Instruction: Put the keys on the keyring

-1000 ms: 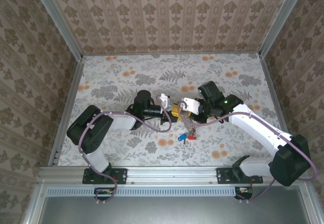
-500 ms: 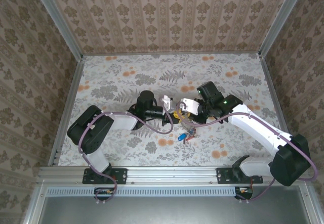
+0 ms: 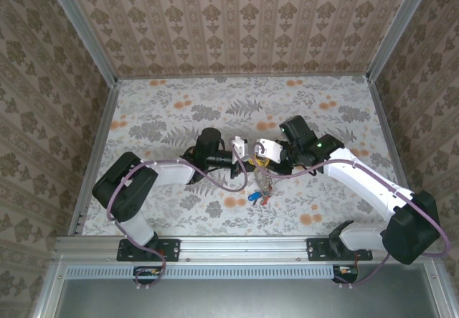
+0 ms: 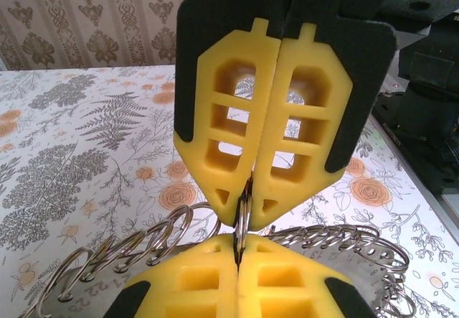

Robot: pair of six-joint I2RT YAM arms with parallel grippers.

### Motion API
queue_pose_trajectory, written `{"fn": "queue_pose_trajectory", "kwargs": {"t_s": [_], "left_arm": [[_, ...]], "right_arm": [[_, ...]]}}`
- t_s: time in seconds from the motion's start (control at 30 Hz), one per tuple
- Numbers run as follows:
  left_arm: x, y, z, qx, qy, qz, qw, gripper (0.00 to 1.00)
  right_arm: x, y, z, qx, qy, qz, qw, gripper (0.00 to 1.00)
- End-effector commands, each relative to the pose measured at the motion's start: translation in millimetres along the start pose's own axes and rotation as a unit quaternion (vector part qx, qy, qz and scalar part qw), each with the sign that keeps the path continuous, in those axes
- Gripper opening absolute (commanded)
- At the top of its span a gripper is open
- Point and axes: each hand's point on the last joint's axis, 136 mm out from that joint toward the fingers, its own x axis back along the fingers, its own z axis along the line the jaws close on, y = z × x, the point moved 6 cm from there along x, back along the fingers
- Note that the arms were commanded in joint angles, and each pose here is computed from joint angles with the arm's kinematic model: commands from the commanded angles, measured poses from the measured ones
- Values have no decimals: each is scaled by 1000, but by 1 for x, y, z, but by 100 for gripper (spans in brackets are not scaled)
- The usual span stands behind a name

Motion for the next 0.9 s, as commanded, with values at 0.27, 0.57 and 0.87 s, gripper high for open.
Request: {"fn": "queue_pose_trajectory", "kwargs": {"t_s": [0.27, 0.57, 0.87], "left_arm": [[8, 19, -9, -34, -28, -63, 997, 0], [10, 23, -5, -34, -30, -103, 994, 0], [10, 22, -5, -34, -34, -104, 993, 0]], "right_arm": [[25, -1, 1, -46, 24, -93, 994, 20], [21, -2, 4, -52, 47, -101, 992, 19], [16, 1, 2, -58, 53, -113, 990, 23]]}}
